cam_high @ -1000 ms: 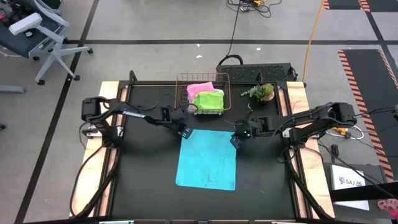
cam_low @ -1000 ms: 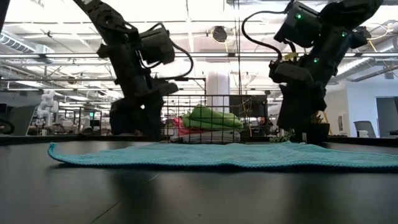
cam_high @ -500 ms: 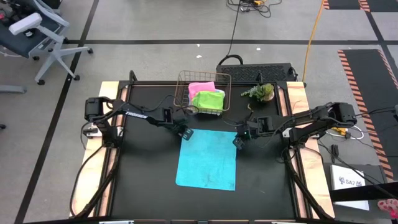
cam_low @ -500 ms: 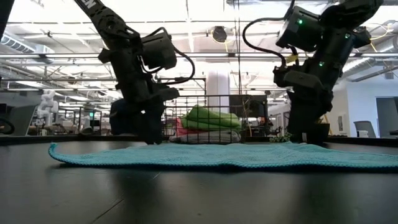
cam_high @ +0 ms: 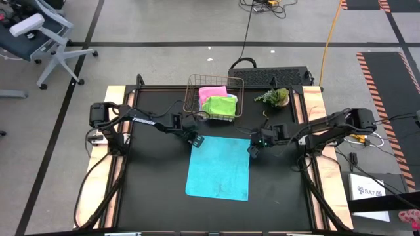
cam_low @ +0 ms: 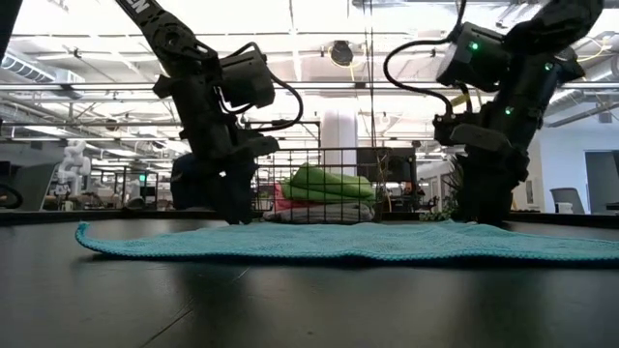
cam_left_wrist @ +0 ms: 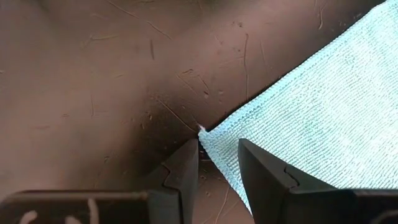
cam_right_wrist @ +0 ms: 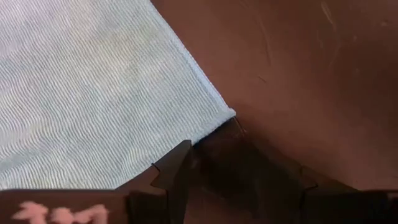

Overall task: Fold microfiber towels
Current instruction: Fold the blue microfiber cloth

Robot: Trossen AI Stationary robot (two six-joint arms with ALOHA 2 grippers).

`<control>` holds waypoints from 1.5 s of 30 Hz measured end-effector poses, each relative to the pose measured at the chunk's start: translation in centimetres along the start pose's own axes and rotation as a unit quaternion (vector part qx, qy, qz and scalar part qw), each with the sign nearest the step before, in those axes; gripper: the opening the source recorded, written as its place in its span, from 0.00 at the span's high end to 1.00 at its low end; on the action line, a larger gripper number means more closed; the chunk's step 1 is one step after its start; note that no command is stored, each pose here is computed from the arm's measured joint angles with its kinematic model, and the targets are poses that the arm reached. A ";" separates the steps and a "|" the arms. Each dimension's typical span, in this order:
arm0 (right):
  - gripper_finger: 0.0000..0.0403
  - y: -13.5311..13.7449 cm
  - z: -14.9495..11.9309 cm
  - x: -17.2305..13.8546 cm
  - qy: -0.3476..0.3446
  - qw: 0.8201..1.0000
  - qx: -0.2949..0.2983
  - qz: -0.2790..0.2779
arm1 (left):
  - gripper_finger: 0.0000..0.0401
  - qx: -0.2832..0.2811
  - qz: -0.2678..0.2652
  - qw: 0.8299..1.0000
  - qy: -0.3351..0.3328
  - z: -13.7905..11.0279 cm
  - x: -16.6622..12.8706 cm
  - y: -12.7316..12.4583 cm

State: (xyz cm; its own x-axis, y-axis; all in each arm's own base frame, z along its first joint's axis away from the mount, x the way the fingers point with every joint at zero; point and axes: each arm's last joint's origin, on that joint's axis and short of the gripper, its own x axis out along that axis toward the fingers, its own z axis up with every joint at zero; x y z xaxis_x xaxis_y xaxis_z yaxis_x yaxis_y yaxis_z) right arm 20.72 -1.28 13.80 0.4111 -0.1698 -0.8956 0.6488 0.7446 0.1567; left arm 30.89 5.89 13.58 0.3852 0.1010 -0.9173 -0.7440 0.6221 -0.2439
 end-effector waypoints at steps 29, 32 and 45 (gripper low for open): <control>0.66 -1.8 -1.7 2.1 -0.076 0.993 0.072 0.049 | 0.71 -0.019 -0.001 1.000 -0.001 -0.4 0.0 -0.5; 0.73 -1.9 -1.9 2.2 -0.083 0.991 0.089 0.053 | 0.71 -0.023 0.000 1.000 -0.004 -0.4 0.0 -0.5; 0.99 -2.1 -2.1 2.4 -0.098 0.989 0.087 0.066 | 0.97 -0.020 -0.037 0.999 0.006 -0.6 0.1 -1.1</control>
State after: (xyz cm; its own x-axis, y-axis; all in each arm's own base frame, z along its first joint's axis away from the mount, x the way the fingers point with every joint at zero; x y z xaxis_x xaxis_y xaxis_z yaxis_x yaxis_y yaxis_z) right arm 18.98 -1.86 10.47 0.6052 -0.2124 -0.7672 0.6742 0.6492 0.3521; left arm 31.48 4.76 13.56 0.4327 0.0469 -0.9003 -0.7356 0.5957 -0.3225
